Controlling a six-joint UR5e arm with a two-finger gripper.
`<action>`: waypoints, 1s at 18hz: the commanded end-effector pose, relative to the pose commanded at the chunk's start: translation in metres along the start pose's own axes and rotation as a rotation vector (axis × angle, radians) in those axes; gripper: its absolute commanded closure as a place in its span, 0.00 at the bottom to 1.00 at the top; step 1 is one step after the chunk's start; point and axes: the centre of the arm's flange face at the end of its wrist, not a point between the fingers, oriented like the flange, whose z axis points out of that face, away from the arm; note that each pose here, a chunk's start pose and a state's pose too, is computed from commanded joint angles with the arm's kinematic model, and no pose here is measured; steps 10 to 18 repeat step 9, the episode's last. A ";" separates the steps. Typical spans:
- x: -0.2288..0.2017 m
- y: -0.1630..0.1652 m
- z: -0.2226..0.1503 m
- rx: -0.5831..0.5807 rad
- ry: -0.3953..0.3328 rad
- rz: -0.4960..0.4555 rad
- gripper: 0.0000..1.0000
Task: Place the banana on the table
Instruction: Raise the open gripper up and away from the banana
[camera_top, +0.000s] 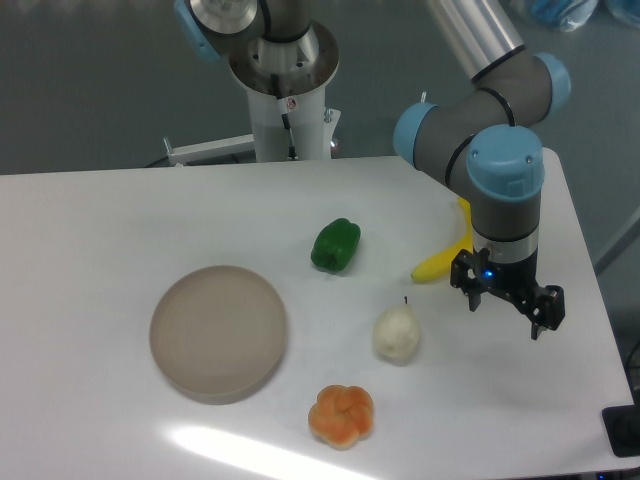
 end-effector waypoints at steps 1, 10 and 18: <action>0.000 0.000 0.000 0.000 0.000 0.002 0.00; -0.001 0.000 -0.002 0.003 -0.004 0.001 0.00; -0.001 0.000 -0.002 0.003 -0.004 0.001 0.00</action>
